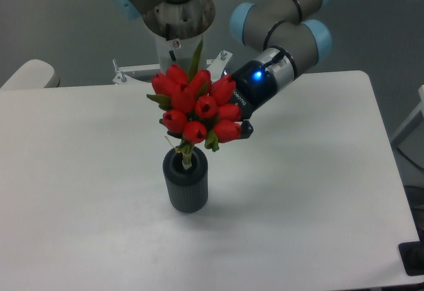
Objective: Insert the flowers into the vase
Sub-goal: 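Lower the tulip stems down into the grey vase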
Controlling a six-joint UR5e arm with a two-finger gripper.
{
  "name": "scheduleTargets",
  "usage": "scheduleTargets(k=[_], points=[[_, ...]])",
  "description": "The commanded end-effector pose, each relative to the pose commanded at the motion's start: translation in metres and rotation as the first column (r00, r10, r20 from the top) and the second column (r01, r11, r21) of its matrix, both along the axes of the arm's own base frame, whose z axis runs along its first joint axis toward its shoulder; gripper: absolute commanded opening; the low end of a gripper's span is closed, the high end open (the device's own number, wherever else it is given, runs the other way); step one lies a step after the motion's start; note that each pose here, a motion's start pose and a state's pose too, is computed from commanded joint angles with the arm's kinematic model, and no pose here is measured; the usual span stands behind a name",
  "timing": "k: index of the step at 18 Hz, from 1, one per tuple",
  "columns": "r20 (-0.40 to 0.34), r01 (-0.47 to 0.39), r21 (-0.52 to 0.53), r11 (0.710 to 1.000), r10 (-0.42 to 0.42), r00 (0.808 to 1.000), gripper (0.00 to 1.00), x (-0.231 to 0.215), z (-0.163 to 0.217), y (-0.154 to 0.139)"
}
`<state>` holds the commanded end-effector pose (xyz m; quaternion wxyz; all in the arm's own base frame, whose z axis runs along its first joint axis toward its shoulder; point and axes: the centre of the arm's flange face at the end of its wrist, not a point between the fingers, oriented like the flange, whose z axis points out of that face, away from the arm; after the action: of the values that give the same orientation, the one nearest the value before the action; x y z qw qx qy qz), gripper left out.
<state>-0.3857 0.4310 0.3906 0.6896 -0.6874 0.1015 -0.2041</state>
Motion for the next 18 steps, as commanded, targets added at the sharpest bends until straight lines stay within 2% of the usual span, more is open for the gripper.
scheduleTargets(k=[4, 11, 15, 18], points=[[-0.018, -0.004, 0.009, 1.000, 0.004, 1.000, 0.09, 0.009, -0.024, -0.005], [-0.028, -0.019, 0.012, 1.000, 0.020, 0.999, 0.09, 0.008, -0.035, -0.012], [-0.020, -0.021, 0.000, 1.000, 0.021, 1.000, 0.10, 0.019, -0.057, -0.017], [-0.055, -0.021, 0.015, 1.000, 0.022, 0.998, 0.10, 0.025, -0.069, -0.019]])
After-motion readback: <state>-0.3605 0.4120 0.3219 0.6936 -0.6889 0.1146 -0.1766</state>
